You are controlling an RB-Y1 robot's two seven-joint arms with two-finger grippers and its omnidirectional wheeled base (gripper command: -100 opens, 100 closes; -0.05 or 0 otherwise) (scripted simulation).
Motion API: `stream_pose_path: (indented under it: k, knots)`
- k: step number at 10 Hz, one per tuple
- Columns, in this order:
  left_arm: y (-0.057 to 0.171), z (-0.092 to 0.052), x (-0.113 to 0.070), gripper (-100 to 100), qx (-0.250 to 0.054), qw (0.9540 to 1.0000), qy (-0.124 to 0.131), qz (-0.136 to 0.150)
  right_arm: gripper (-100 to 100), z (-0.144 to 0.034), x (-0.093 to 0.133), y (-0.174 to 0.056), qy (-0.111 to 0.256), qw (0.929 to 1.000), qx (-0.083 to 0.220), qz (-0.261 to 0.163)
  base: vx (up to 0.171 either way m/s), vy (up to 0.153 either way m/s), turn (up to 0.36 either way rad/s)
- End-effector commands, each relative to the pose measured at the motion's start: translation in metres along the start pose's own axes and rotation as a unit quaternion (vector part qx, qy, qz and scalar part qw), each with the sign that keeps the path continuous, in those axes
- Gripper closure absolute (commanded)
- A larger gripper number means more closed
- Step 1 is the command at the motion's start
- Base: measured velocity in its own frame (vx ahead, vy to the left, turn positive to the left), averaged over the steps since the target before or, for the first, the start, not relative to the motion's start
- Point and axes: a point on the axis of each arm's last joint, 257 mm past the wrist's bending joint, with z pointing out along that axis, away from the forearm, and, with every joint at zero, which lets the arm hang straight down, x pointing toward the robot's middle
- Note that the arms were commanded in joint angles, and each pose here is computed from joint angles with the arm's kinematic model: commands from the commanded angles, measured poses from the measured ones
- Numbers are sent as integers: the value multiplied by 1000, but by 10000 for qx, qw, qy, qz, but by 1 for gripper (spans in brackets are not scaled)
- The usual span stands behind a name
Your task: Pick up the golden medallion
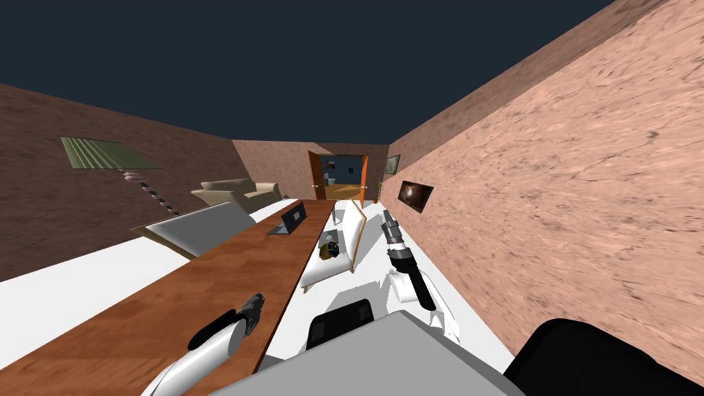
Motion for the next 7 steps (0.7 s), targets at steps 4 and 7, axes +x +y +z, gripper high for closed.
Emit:
stream_pose_path:
  k: [4, 7]
  knots:
    - [-3, -5, -2, 100, 6, 10000, 0, 4, 0, 0, 0, 0, 0, 10000, 0, 0, -3, -4, -1]
    - [-5, -9, -3, 100, 13, 10000, -1, 2, 0, 0, 0, 0, 0, 10000, 0, 0, -25, -23, 0]
